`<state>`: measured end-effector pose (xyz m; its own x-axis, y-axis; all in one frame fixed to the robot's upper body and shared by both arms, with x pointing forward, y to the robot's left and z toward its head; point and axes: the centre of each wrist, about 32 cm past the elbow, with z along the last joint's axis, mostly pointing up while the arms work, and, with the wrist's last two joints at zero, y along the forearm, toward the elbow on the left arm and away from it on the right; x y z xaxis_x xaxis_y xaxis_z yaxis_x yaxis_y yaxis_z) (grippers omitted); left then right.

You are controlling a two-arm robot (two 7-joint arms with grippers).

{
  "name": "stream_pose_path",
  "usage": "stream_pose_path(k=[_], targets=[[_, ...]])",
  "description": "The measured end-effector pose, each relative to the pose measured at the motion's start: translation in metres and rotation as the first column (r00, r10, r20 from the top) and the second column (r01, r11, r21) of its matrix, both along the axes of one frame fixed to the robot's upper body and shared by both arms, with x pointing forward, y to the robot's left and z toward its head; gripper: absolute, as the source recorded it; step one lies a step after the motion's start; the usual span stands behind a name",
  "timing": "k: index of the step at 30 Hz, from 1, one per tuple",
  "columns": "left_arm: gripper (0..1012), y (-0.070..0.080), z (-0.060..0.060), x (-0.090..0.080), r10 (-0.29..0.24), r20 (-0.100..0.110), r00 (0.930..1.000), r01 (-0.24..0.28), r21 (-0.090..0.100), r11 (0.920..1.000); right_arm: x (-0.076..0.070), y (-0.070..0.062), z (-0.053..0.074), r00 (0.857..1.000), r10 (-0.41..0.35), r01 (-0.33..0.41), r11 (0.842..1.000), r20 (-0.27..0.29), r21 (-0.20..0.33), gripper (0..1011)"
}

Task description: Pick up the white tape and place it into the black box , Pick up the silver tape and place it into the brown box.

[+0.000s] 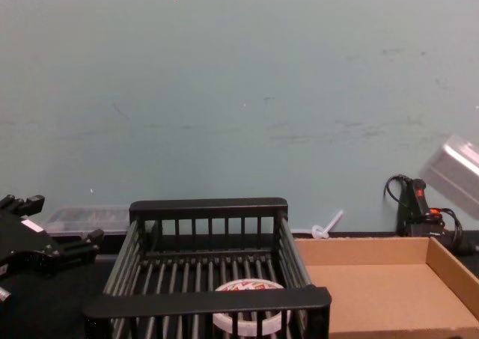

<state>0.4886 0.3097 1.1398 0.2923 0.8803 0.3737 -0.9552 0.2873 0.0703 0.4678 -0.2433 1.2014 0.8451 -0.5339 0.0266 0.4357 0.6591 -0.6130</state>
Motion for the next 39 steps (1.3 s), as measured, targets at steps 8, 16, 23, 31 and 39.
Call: stream_pose_path(k=[8, 16, 23, 31, 39], targets=[[1001, 0.0, 0.0, 0.0, 0.0, 0.0, 1.0, 0.0, 0.0, 1.0, 0.005, 0.003, -0.005, 1.0, -0.008, 0.008, 1.0, -0.005, -0.006, 1002], [1001, 0.0, 0.0, 0.0, 0.0, 0.0, 1.0, 0.0, 0.0, 1.0, 0.009, 0.005, -0.009, 1.0, -0.014, 0.014, 1.0, -0.008, -0.015, 1002], [1001, 0.0, 0.0, 0.0, 0.0, 0.0, 1.0, 0.0, 0.0, 1.0, 0.012, 0.007, -0.012, 1.0, -0.016, 0.015, 1.0, -0.011, -0.022, 1002], [1001, 0.0, 0.0, 0.0, 0.0, 0.0, 1.0, 0.0, 0.0, 1.0, 0.014, 0.009, -0.014, 1.0, -0.015, 0.014, 0.999, -0.02, -0.029, 1002], [1001, 0.0, 0.0, 0.0, 0.0, 0.0, 1.0, 0.0, 0.0, 1.0, 0.015, 0.009, -0.014, 1.0, -0.015, 0.014, 0.999, -0.025, -0.033, 1002]])
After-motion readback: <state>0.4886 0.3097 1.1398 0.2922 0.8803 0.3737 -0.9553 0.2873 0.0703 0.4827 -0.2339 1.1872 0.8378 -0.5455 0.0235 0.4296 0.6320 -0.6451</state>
